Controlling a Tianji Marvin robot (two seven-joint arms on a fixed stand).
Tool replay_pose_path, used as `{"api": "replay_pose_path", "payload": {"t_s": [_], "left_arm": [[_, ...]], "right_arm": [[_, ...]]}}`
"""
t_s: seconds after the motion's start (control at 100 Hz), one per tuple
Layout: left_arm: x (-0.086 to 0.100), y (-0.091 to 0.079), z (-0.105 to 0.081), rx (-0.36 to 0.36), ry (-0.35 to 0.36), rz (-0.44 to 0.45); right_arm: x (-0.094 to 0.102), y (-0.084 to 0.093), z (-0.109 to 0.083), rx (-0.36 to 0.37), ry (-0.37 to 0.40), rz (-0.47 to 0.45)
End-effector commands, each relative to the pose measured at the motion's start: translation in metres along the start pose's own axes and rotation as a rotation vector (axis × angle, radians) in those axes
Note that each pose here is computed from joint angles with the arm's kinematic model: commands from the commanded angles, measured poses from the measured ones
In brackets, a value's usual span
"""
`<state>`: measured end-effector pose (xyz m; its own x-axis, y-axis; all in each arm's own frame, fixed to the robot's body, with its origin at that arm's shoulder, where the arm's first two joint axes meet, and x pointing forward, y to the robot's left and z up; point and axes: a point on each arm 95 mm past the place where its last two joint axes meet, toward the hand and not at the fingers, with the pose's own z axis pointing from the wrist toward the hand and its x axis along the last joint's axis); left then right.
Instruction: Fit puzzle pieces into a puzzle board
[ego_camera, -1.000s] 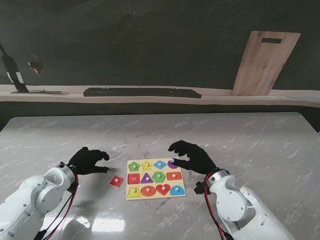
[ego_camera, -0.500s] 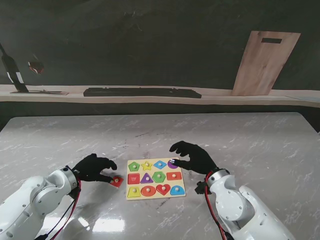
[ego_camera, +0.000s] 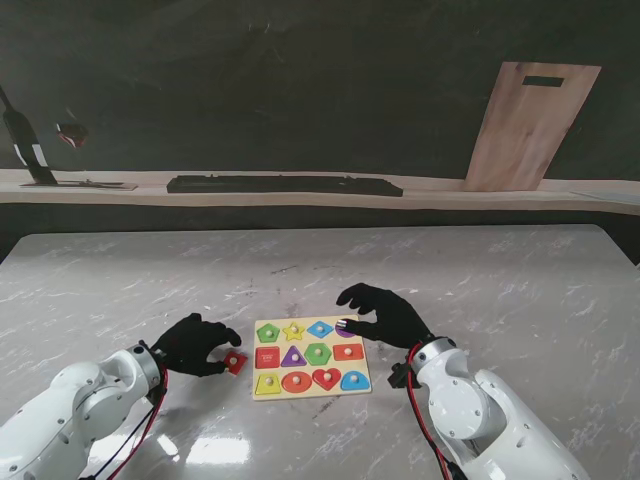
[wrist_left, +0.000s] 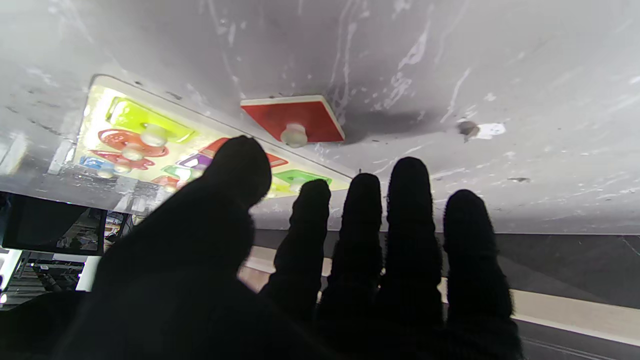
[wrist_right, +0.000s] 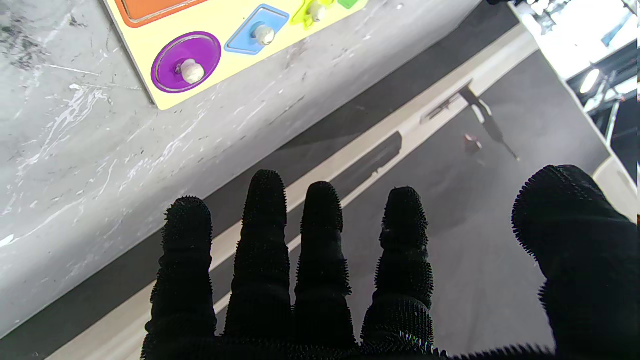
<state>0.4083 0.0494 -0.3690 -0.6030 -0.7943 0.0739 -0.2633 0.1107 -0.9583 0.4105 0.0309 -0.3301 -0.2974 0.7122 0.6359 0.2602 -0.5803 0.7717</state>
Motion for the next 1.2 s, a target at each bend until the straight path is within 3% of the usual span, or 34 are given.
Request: {"api": "replay_pose_path", "payload": {"t_s": [0.0,1.19], "left_arm": [[0.001,0.0,0.003,-0.008,0.003,-0.007],[0.003,0.008,0.014,-0.039,0.029,0.017]], "right_arm": [[0.001,-0.003,-0.001,0.005,-0.002,-0.003],[0.0,-0.002,-0.003,0.003,-0.007,-0.003]]}}
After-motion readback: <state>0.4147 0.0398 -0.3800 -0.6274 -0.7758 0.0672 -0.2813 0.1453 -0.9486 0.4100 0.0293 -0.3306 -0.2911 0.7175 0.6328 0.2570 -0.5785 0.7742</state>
